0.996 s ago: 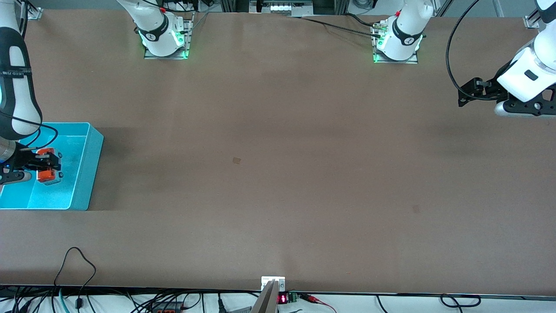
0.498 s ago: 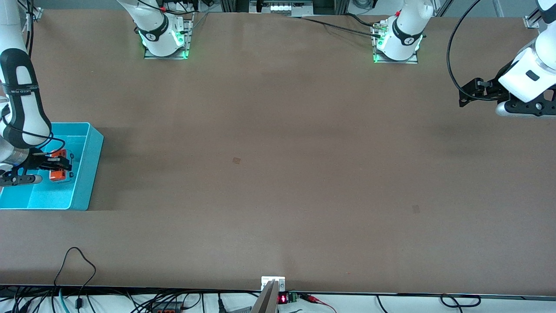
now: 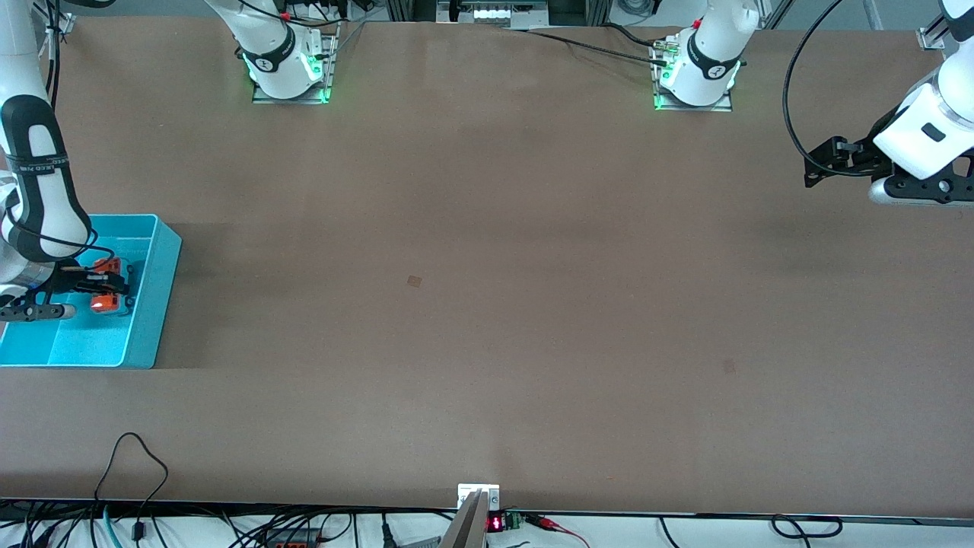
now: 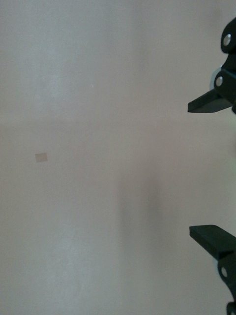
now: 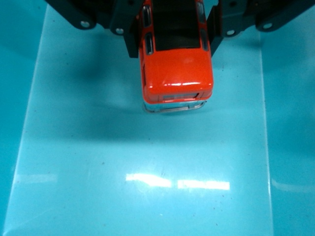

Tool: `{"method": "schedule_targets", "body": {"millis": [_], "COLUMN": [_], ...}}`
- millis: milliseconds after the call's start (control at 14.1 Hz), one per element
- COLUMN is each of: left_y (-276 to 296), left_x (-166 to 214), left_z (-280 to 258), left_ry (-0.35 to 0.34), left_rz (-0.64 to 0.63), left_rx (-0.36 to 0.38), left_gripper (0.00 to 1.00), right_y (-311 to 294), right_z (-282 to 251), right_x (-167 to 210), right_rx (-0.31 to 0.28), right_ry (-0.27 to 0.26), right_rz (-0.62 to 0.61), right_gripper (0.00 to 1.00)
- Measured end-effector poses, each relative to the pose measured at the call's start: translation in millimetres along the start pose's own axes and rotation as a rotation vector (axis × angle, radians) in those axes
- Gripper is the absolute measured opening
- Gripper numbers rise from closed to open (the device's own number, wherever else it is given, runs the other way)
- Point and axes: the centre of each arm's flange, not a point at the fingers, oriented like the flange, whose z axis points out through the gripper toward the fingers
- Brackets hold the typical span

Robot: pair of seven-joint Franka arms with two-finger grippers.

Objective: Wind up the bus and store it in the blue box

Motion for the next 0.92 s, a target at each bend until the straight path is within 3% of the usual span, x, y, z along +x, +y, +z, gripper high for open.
{"method": "schedule_targets", "body": {"millis": [142,427,640,925], "left_y": [0,0,0,0], "left_x": [0,0,0,0], "left_z": [0,0,0,0], "left_ry": [0.0,0.0,0.0,0.0], "left_rz": [0.0,0.0,0.0,0.0], "left_rx": [0.0,0.0,0.0,0.0], "left_gripper": [1.0,1.0,1.0,1.0], "right_y": [1,5,4,-28], "right_z": [5,4,-15,-113], "right_x": [-1,-3,6,19], "right_rx": [0.003,0.003,-0.011,0.001], "right_ry": [-0.006,-0.004,0.029,0.03], "right_rz": [0.003,0.011,0.003,-0.068], "right_gripper": [0.61,0.97,1.0,1.0]}}
